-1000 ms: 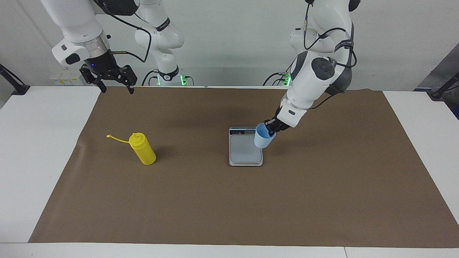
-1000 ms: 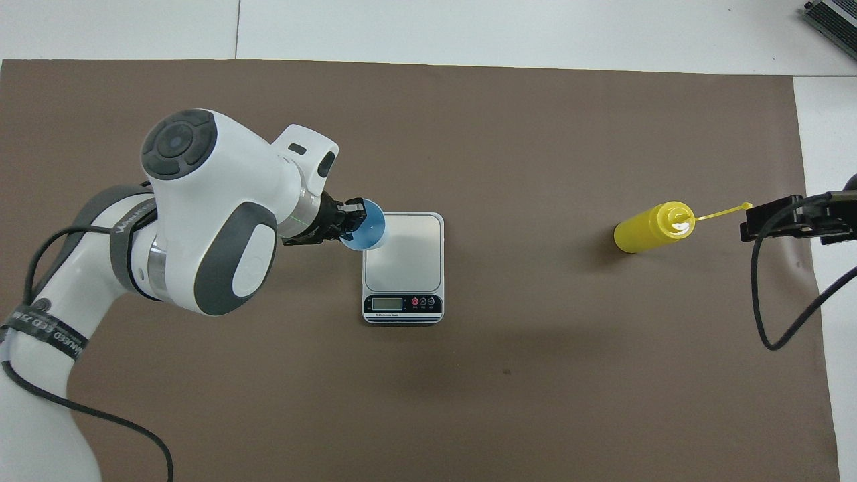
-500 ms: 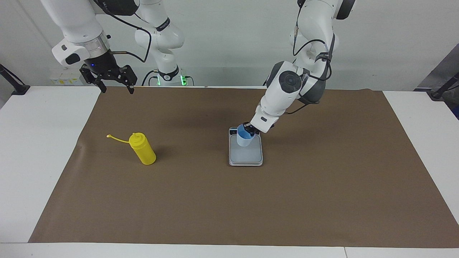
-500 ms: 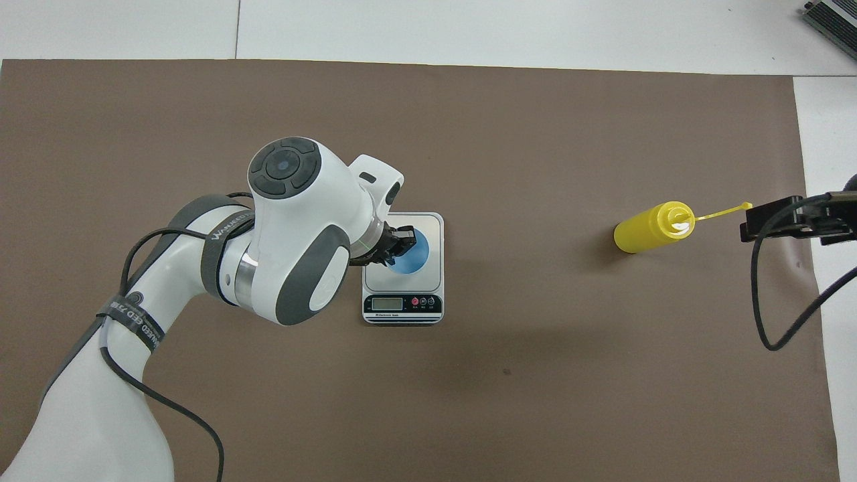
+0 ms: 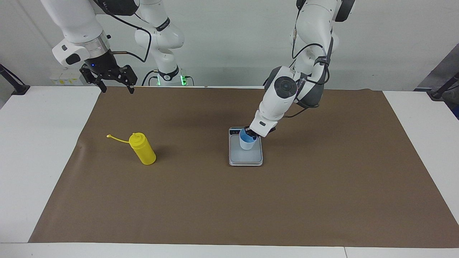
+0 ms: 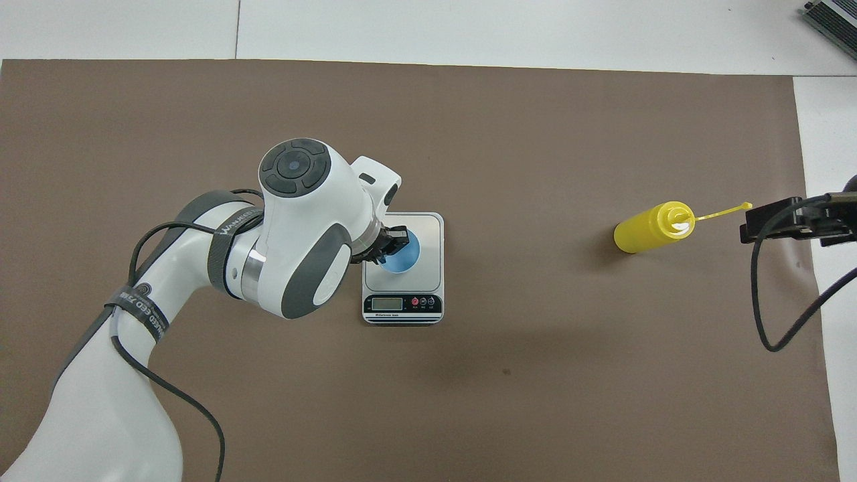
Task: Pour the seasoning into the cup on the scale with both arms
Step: 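Open the left gripper and lift it away from the cup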
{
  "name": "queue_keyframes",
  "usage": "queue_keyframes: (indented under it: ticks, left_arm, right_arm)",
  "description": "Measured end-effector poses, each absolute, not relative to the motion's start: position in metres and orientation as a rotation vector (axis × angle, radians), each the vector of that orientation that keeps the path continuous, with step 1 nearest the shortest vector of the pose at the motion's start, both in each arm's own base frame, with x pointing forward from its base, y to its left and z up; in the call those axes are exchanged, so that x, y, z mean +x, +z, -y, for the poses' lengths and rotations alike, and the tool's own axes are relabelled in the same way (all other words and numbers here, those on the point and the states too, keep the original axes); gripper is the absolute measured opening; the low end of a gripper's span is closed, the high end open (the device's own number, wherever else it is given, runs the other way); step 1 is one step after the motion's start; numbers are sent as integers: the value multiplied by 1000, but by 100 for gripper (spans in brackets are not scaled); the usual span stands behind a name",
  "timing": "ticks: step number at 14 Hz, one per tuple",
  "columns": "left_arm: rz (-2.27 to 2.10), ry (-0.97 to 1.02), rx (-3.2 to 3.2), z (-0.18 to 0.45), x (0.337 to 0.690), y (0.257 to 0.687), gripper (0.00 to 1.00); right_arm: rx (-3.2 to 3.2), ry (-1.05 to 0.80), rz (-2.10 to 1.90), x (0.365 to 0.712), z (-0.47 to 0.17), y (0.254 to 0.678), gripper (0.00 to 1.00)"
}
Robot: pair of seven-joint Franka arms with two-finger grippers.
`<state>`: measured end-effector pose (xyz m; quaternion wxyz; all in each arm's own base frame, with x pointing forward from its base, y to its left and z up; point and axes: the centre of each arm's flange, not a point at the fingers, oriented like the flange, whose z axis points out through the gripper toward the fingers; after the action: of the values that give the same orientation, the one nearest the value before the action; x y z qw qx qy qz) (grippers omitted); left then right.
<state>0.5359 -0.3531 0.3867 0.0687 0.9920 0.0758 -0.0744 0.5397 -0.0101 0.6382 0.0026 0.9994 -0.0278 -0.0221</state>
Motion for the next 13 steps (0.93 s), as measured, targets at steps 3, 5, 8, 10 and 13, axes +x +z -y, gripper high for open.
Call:
queue_keyframes:
  ticks: [3,5,8,10,13]
  left_arm:
    - [-226,-223,2987,354,536,387,4]
    - [-224,-220,2985,355,535,387,4]
    - [-206,-215,2983,361,532,388,4]
    - [-202,-215,2984,363,531,388,4]
    - [-201,-214,2988,362,531,386,4]
  right_arm:
    - [3134,-86,87,539,10,637,100]
    - [3134,-88,87,538,10,637,100]
    - [3133,-100,87,536,10,632,100]
    - [3133,-100,87,534,10,629,100]
    - [3133,-99,87,532,10,628,100]
